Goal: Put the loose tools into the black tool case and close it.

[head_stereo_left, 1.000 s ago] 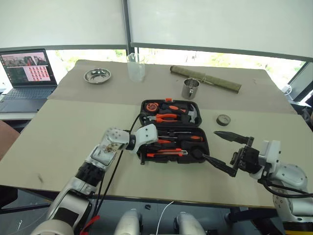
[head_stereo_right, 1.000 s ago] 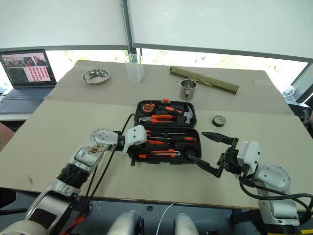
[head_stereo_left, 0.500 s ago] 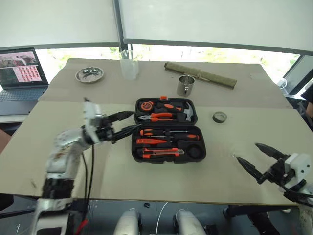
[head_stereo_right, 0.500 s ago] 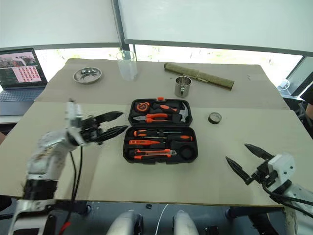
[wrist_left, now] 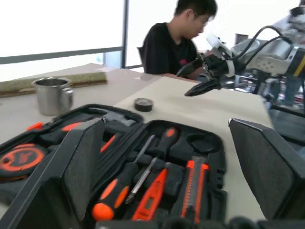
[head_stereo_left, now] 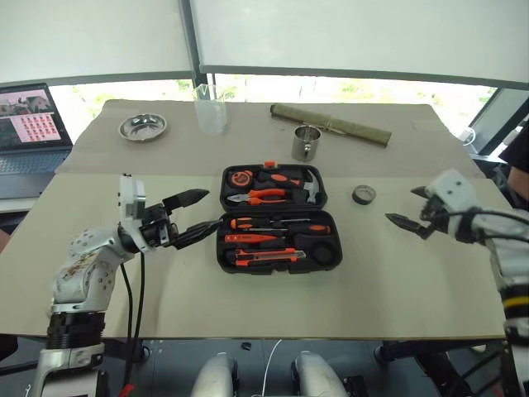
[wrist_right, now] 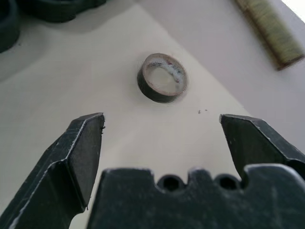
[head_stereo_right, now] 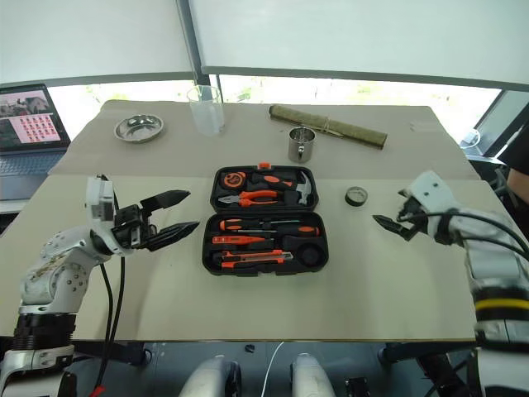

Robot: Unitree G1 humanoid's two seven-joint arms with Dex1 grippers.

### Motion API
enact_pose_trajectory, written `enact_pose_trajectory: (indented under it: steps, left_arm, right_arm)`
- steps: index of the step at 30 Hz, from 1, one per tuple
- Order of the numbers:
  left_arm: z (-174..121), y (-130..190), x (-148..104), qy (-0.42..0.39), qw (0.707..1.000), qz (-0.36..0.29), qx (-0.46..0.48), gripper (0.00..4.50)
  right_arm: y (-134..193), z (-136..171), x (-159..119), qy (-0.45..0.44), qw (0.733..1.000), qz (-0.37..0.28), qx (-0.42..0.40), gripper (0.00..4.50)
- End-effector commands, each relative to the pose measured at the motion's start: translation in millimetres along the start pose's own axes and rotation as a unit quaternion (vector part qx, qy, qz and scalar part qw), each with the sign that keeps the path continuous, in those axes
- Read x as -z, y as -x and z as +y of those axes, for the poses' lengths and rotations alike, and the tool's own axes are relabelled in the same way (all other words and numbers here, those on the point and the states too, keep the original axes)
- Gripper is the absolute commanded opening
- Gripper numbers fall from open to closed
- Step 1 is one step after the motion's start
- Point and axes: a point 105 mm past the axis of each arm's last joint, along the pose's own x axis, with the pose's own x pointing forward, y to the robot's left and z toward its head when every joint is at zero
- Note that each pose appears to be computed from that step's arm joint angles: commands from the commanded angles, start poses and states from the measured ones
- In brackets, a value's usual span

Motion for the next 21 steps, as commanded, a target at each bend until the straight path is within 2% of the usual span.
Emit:
enact_pose_trajectory:
  steps: [1, 3, 5, 6, 7, 8, 9, 17, 19, 21]
  left_arm:
    - [-2, -8, -3, -0.017, 1.0, -0.003, 0.005, 4.46]
    - [-7, -12, -4, -0.025, 1.0, 0.001, 0.017, 4.46]
    - [-8, -13, -5, -0.029, 0.999, 0.004, 0.022, 4.5]
    - [-8, -13, -5, -0.028, 0.999, 0.004, 0.022, 4.5]
    - [-9, -13, -5, -0.031, 0.999, 0.007, 0.024, 4.5]
    - [-9, -13, -5, -0.034, 0.999, 0.01, 0.026, 4.5]
    - [-10, -13, -5, -0.038, 0.999, 0.014, 0.029, 4.5]
    - [-18, -11, 1, -0.053, 0.996, 0.041, 0.057, 4.5]
    - [-20, -11, 2, -0.059, 0.995, 0.045, 0.064, 4.5]
    - [-23, -8, 3, -0.075, 0.992, 0.058, 0.077, 4.5]
  right_arm:
    - [-18, -7, -3, 0.038, 0.998, 0.04, -0.016, 4.5]
    - [-32, -1, -5, 0.067, 0.996, 0.055, -0.038, 4.5]
    - [-42, 5, -5, 0.068, 0.993, 0.072, -0.059, 3.92]
    - [-44, 6, -4, 0.064, 0.993, 0.077, -0.062, 3.87]
    - [-45, 5, -3, 0.052, 0.993, 0.083, -0.059, 3.44]
    - [-46, 2, -3, 0.048, 0.994, 0.089, -0.051, 3.21]
    - [-47, 0, -4, 0.044, 0.994, 0.094, -0.044, 2.67]
    - [-48, -8, -20, 0.05, 0.996, 0.072, -0.034, 0.05]
    - [-44, -10, -33, 0.059, 0.997, 0.04, -0.044, 0.05]
    - [-33, -5, -61, 0.053, 0.992, -0.025, -0.108, 0.05]
